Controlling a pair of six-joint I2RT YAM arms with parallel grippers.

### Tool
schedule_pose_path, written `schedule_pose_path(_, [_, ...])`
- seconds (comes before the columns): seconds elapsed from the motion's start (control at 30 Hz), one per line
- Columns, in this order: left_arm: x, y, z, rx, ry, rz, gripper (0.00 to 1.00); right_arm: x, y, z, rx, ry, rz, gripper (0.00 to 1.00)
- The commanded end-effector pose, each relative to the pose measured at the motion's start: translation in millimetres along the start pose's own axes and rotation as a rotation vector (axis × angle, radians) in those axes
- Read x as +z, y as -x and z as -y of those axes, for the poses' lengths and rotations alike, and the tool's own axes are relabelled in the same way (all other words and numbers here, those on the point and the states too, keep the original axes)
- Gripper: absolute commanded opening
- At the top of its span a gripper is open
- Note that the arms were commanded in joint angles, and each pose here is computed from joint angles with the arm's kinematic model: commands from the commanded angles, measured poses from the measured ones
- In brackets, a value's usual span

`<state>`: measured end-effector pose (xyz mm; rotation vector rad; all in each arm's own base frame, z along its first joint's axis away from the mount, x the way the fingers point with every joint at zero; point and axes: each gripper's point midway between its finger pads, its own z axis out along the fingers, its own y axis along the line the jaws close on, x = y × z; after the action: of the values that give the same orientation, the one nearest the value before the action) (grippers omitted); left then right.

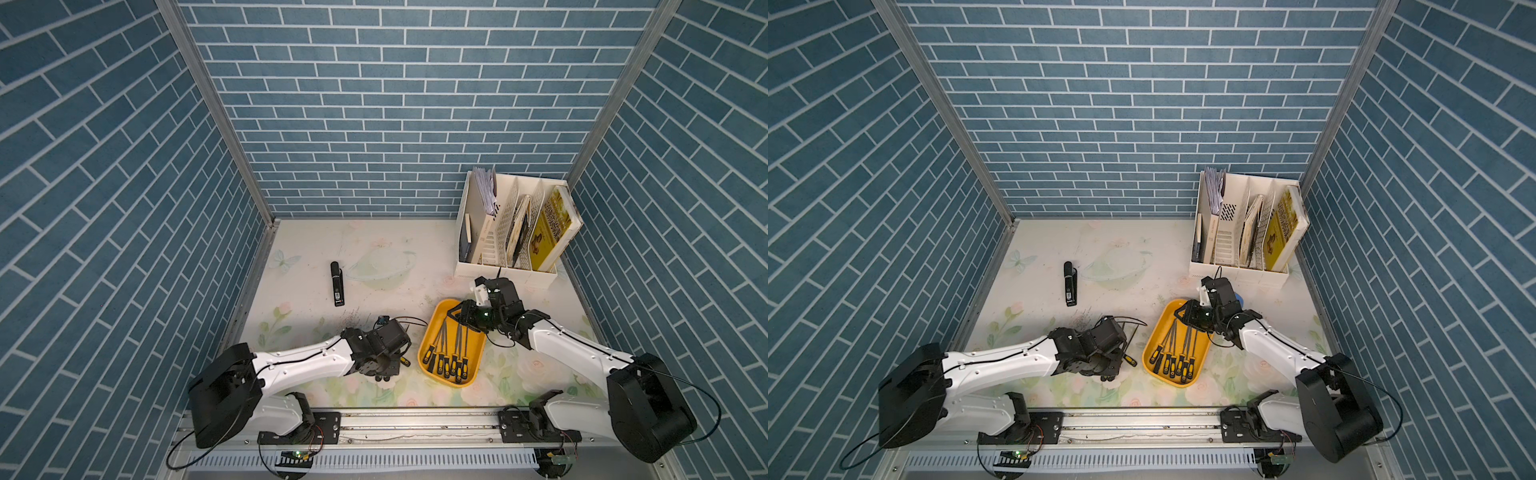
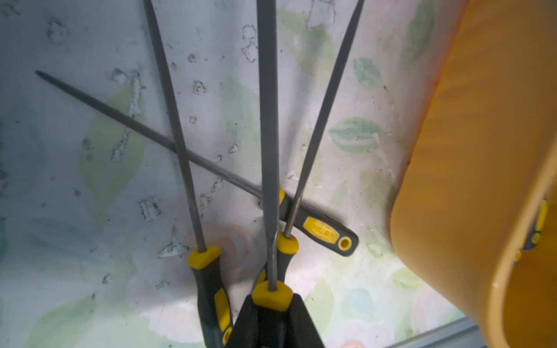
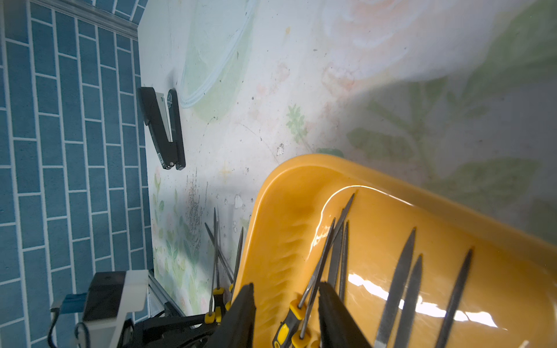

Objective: Put the file tool into the storage box
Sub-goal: Pick up the file tool from the center of the board.

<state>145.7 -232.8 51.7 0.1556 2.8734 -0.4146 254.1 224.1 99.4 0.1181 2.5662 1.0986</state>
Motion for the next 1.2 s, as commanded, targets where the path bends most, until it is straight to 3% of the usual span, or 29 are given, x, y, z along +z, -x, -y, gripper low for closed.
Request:
schedule_pose_path(0.0, [-23,8,13,0.046,-0.059,0.034,0.14,-4,5,-35,-0.068,0.136,0.004,0.43])
schedule_pose_path(0.13, [-41,9,38,0.1,-0.199,0.044,0.13,-2,0,-75,-0.121,0.274,-0.009,0.54])
schedule_pose_path(0.63, [-51,12,51,0.11,-0.252,0.063,0.12,47,-42,-117,-0.128,0.349,-0.141,0.51])
schedule_pose_path(0.73, [-49,12,51,0.11,-0.251,0.06,0.12,53,-49,-120,-0.123,0.347,-0.162,0.46])
schedule_pose_path(0.97, [-51,13,52,0.111,-0.251,0.066,0.15,59,-55,-109,-0.092,0.301,-0.174,0.09])
schedule_pose_path(1.03, [-52,13,52,0.111,-0.256,0.068,0.24,57,-54,-109,-0.092,0.292,-0.166,0.01])
schedule_pose_path(1.07, [-54,12,52,0.113,-0.264,0.071,0.35,55,-52,-107,-0.093,0.28,-0.157,0.0])
schedule_pose_path(1.17, [-61,12,49,0.101,-0.274,0.085,0.8,41,-39,-94,-0.087,0.232,-0.113,0.0])
